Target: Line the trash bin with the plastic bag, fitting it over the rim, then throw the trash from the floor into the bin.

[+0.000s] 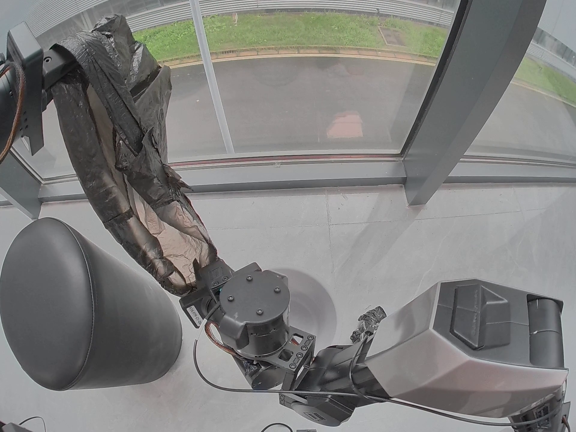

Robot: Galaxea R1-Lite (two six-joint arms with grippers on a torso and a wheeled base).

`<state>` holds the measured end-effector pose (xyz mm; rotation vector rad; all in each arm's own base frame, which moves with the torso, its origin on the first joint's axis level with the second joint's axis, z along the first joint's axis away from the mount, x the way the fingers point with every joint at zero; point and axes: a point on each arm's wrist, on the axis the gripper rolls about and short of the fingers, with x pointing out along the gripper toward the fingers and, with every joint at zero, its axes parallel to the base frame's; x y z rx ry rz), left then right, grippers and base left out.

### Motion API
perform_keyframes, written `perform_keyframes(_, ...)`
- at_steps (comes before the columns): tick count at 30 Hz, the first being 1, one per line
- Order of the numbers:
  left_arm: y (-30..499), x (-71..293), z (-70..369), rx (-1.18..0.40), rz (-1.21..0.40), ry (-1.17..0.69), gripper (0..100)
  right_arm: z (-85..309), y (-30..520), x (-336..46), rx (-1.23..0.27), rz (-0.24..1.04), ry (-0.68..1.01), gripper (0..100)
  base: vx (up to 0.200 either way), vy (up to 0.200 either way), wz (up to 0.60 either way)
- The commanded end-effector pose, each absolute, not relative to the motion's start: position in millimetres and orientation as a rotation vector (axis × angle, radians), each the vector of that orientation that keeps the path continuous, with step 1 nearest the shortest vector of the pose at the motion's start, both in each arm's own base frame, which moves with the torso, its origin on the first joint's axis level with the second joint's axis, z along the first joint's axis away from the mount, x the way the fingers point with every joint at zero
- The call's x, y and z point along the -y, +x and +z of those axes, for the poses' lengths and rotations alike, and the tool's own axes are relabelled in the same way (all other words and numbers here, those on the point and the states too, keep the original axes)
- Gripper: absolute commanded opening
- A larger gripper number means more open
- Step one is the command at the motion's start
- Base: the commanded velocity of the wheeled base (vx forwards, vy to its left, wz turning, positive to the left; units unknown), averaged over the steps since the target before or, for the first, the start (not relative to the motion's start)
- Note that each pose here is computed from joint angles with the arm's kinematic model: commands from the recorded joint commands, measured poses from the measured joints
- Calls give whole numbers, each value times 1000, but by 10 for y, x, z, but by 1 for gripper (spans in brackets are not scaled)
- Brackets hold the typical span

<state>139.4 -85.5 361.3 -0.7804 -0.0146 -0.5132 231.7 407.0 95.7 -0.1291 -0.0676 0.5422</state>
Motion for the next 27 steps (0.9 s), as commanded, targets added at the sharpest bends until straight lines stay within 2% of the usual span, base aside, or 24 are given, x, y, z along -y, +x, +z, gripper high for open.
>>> perform_keyframes(1,1389,853,3610,15,-513,-781,0,962,2312,-4067,68,541,-128,0,0,0,0)
perform_keyframes(10,1389,850,3599,12,-510,-780,0,984,2255,-4048,66,544,-130,0,0,0,0)
perform_keyframes(14,1381,845,3600,14,-511,-780,0,1022,2154,-3904,39,561,-164,0,0,0,0)
perform_keyframes(17,1385,847,3549,-4,-504,-773,0,1076,2064,-3725,16,580,-219,0,0,0,0)
perform_keyframes(27,1483,857,3039,-170,-504,-664,0,1333,1641,-2970,-130,791,-355,0,0,0,0)
